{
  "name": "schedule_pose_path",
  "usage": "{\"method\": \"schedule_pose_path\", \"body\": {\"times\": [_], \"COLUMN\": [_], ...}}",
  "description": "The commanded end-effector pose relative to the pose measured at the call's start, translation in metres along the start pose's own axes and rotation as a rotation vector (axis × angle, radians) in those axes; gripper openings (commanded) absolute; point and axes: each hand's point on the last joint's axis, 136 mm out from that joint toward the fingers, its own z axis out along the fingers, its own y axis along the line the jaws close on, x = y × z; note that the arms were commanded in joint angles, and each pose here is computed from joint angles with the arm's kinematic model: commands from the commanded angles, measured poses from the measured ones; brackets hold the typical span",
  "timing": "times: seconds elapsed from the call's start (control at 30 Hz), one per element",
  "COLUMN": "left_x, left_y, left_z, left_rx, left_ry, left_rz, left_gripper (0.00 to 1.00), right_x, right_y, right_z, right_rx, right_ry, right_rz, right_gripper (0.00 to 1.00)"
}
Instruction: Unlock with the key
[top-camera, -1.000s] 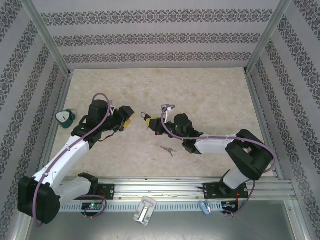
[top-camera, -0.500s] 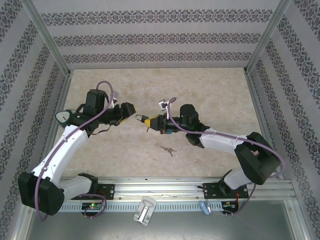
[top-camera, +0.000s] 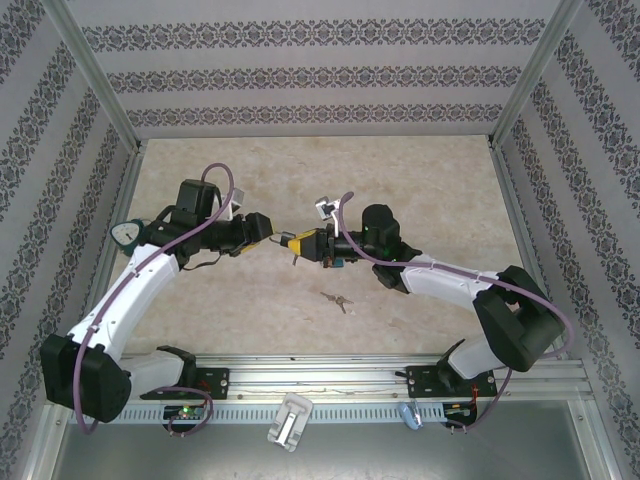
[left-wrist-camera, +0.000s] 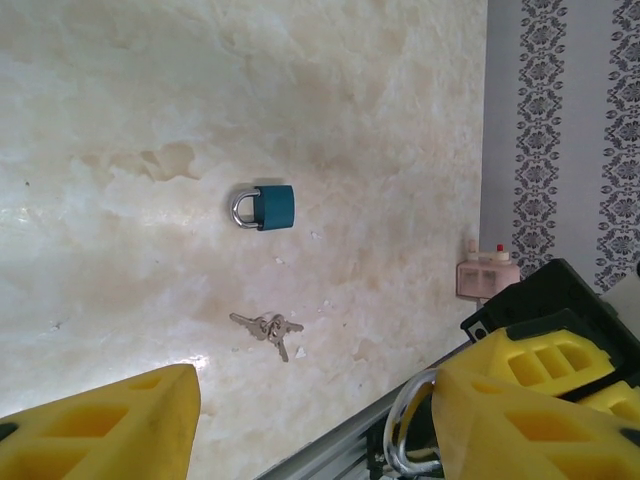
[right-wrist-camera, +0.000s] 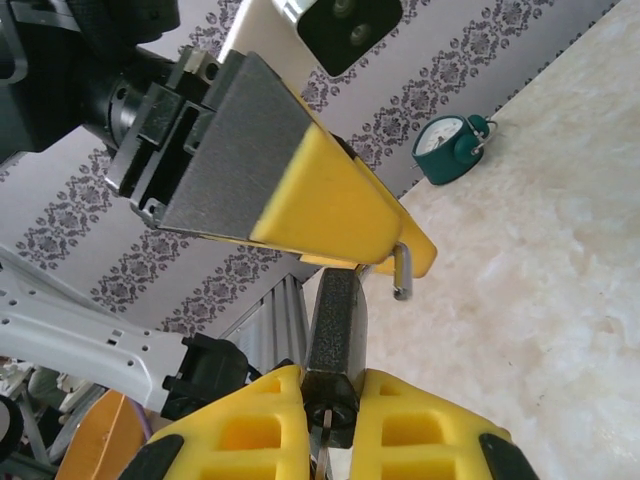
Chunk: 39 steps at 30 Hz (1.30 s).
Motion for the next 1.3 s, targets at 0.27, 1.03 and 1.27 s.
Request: {"method": "schedule_pose_path", "body": {"times": [0.27, 1.03, 1.27], "left_x": [-0.018, -0.001, 0.006], "left_y": [-0.023, -0.054, -0.055], "left_z": [-0.022, -0.004, -0.007], "left_rx": [0.049, 0.288, 0.307], "left_ry": [-0.129, -0.022, -0.018], "left_rz": [0.077, 0.088, 0.091], "left_gripper": [0.63, 0.62, 0.58], "right_x": [-0.018, -0.02, -0.03], "right_y": [0.024, 0.032, 0.019], "right_z": [-0.004, 0.0, -0.006], "right_rx": [-0.069, -0.111, -0.061], "right_ry": [-0.022, -0.033, -0.084], "right_rz": [-0.082, -0.079, -0.06], "right_gripper": [0.03, 0.03, 0.03]}}
